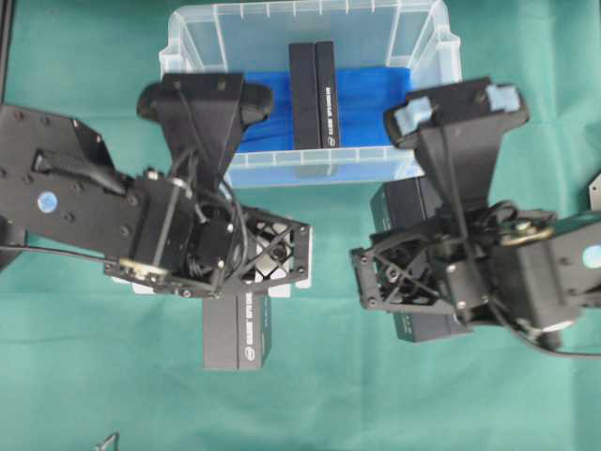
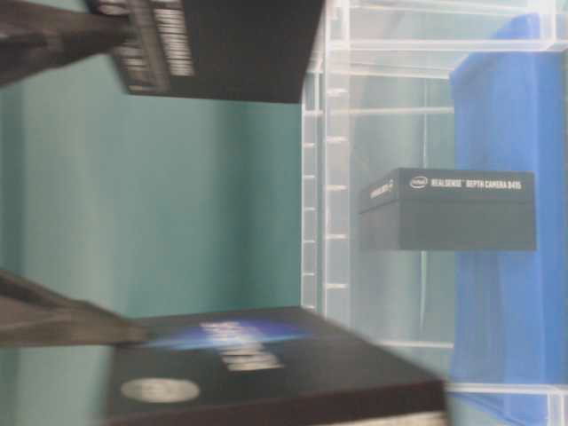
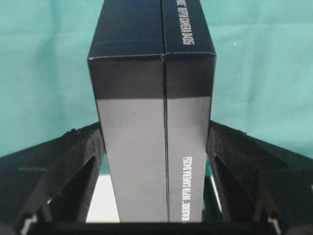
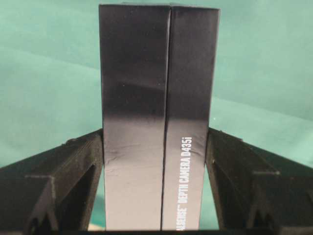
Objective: Take the box out of the case with both arms.
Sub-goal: 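Lower both held boxes onto the cloth in front of the bin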
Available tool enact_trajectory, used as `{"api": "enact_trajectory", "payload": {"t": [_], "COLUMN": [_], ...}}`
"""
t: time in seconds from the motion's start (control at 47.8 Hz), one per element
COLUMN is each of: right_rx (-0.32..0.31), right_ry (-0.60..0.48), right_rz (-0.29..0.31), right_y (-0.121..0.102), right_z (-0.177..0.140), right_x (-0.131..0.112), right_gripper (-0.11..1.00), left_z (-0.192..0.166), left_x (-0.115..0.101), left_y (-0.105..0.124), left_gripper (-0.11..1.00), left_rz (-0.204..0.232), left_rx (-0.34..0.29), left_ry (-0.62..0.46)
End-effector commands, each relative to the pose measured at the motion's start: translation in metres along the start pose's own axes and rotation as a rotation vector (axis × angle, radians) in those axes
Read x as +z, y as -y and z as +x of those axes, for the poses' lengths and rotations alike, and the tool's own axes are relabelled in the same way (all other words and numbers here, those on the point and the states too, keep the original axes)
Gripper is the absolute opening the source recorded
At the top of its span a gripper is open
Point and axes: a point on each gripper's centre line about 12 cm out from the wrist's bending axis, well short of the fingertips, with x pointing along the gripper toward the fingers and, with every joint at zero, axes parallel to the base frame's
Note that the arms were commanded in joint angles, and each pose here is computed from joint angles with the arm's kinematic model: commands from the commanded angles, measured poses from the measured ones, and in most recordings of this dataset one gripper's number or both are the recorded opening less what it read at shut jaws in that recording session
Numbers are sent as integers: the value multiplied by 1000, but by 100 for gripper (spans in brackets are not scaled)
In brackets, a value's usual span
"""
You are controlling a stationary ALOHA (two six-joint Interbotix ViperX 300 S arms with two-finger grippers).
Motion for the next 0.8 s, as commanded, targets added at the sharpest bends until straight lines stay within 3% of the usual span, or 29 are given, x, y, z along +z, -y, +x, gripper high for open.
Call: {"api": "enact_trajectory", "payload": {"t": [0.0, 0.293, 0.503, 0.775], "right_rx": [31, 69, 69, 118], "right_ry": [-24, -54, -61, -83], "right_rz": [11, 35, 61, 52], "right_y": [3, 5, 12, 10], "right_z": [3, 59, 91, 114], "right_x": [-3, -18, -25, -32], "right_gripper": [66, 66, 66, 66], "left_z": [-6, 44, 76, 104], "left_x": [-3, -12, -13, -17], "left_y": [-12, -31, -40, -37], "left_gripper": [62, 62, 62, 62], "left_rz": [-12, -31, -24, -21], "left_rx": [-63, -80, -39, -98], "left_ry": [-14, -30, -23, -51]}}
